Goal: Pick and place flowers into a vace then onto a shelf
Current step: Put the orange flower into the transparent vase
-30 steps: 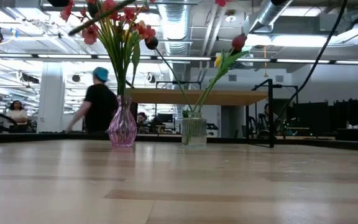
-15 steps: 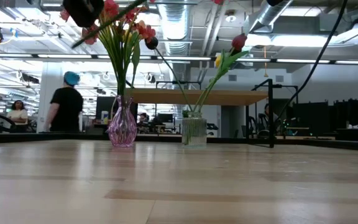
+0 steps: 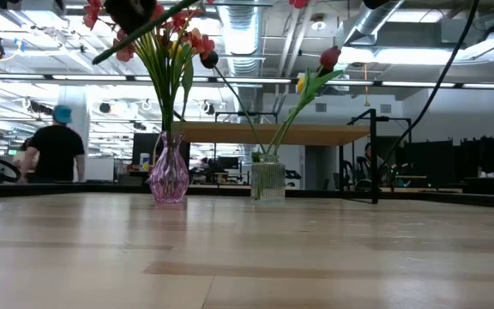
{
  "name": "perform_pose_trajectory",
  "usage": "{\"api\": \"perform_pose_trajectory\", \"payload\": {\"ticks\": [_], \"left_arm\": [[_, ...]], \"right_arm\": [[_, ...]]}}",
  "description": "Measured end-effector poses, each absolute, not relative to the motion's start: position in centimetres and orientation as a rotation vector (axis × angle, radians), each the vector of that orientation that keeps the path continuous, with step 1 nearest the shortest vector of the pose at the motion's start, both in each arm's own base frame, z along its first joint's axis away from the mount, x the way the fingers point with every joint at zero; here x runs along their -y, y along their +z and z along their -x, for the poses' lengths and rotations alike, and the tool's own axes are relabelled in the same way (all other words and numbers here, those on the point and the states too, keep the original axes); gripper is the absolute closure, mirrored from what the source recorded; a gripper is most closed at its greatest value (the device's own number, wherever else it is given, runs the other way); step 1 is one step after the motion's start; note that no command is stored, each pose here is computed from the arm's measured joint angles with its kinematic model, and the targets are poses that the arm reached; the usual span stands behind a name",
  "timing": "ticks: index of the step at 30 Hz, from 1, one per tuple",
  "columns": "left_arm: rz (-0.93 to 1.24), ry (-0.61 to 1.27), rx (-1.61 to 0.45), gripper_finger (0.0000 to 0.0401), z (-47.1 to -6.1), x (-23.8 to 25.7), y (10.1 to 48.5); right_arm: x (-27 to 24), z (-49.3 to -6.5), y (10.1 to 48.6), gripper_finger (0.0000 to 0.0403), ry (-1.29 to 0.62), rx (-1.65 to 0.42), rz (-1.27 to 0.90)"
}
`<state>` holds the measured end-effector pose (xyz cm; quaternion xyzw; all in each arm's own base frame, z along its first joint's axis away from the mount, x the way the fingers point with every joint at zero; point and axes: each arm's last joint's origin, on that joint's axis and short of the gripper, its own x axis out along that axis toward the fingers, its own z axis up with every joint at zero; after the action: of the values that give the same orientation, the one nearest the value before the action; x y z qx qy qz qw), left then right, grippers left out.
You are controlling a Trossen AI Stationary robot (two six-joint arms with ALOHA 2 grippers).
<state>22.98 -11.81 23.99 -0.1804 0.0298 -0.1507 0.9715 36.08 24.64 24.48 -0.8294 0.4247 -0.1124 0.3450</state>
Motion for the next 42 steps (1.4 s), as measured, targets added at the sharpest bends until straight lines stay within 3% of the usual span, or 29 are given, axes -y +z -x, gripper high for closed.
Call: {"api": "perform_pose_trajectory", "payload": {"ticks": [11,19,33,42], "left_arm": [[0.213,-0.128,-0.037,0.0356,-23.8,11.2,23.2],[0.259,-0.193,-0.063,0.0354,-24.2,11.0,23.4],[0.229,-0.155,-0.187,0.0276,-25.7,11.6,26.0],[0.266,-0.110,-0.245,0.0267,-25.8,11.5,26.1]], "right_arm": [[-24.6,-36.1,24.5,0.0396,-0.291,-1.103,2.153],[-24.7,-36.0,24.5,0.0396,-0.291,-1.100,2.154],[-24.7,-36.0,24.5,0.0396,-0.290,-1.100,2.155],[-24.7,-36.0,24.5,0.0397,-0.287,-1.103,2.161]]}}
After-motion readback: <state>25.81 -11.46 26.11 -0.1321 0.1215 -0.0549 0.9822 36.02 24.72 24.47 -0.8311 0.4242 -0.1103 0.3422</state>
